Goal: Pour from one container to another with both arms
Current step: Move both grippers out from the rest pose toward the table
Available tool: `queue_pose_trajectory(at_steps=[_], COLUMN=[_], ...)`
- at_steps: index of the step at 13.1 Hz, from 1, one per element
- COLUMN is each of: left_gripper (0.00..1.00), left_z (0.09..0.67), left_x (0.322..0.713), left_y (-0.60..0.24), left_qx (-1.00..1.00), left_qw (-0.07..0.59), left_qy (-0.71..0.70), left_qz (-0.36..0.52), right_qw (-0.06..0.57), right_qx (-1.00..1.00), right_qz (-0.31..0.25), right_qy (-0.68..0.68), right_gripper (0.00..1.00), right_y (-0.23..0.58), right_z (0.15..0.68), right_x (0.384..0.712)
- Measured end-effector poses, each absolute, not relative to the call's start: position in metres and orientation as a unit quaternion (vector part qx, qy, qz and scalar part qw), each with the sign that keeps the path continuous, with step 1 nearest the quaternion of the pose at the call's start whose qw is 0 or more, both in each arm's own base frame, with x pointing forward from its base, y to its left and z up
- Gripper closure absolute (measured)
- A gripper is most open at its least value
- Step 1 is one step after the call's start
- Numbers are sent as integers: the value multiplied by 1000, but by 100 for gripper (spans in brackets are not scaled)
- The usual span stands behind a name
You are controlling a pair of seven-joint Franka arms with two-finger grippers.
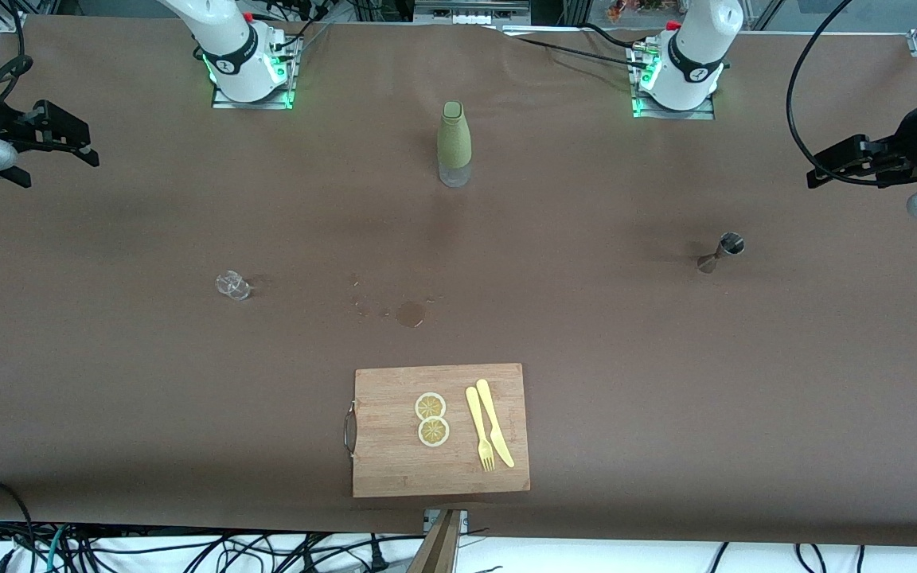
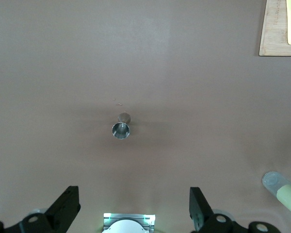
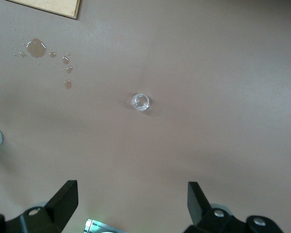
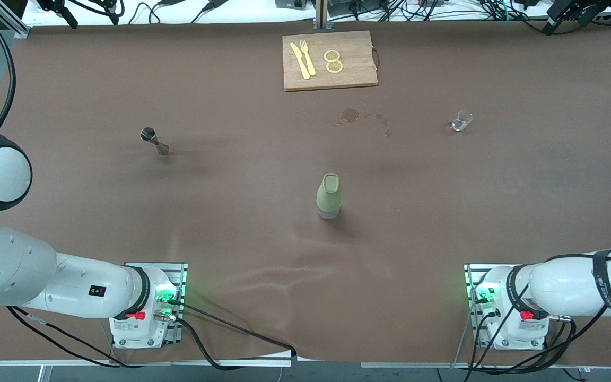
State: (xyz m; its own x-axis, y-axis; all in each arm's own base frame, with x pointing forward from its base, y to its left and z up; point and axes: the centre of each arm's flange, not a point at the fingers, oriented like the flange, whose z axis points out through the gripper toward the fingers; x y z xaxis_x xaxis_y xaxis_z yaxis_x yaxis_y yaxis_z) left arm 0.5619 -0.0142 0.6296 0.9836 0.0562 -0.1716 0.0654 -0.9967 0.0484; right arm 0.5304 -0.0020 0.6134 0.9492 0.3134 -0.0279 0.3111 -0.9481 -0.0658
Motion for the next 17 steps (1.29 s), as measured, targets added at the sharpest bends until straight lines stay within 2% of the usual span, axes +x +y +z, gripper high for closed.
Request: queue_pose_trajectory(at_steps=[6, 13, 17], left_gripper=[0, 0, 0], left_z=[629, 629, 629], left_x=[563, 563, 563], left_y=[-15, -15, -15], left_qx=[996, 996, 996], left_qw=[27, 27, 27], left_qy=[30, 30, 30], left_qz=[-85, -85, -85], right_qw=[28, 29, 35], right_qx=[-995, -995, -976], right_qz=[20, 31, 42], right_qy=[-98, -94, -209], right_gripper=[0, 0, 0], right_y=[10, 15, 12], right_z=[615, 609, 591], right_x=[530, 528, 530])
